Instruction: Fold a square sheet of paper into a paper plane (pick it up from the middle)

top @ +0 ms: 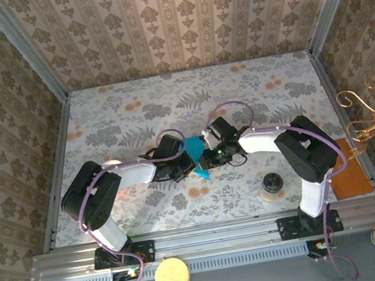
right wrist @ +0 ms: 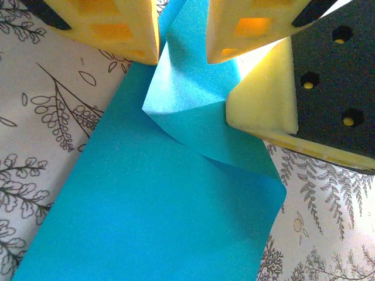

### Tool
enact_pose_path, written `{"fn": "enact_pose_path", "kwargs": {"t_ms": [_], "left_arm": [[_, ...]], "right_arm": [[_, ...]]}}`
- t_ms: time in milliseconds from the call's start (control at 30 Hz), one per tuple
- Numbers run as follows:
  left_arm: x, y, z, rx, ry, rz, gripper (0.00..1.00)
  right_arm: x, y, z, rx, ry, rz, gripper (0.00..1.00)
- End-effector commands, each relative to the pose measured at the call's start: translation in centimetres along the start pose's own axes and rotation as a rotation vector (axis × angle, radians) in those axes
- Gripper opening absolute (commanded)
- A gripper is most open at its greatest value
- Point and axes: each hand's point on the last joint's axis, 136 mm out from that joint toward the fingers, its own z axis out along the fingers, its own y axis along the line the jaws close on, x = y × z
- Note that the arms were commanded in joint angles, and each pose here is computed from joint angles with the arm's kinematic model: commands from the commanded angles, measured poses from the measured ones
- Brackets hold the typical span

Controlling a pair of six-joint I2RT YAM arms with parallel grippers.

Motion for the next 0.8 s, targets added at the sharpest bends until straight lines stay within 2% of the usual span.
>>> {"fn": "enact_pose_path", "kwargs": {"t_ms": [0, 533, 767], "left_arm": [[0.3, 1.5, 0.4, -0.044, 0.017, -0.023, 0.1], [-0.1, -0.9, -0.8, 0.045, -0.003, -0.001, 0.12], [-0.3, -1.4, -1.1, 0.065, -0.007, -0.002, 0.13]], "right_arm": [[0.0, 0.0, 0.3, -0.003, 0.027, 0.03, 0.29], [-0.4, -0.1, 0.8, -0.01, 0.019, 0.037, 0.24], [-0.8, 0.2, 0.5, -0.019, 0.001, 0.029, 0.16]]}}
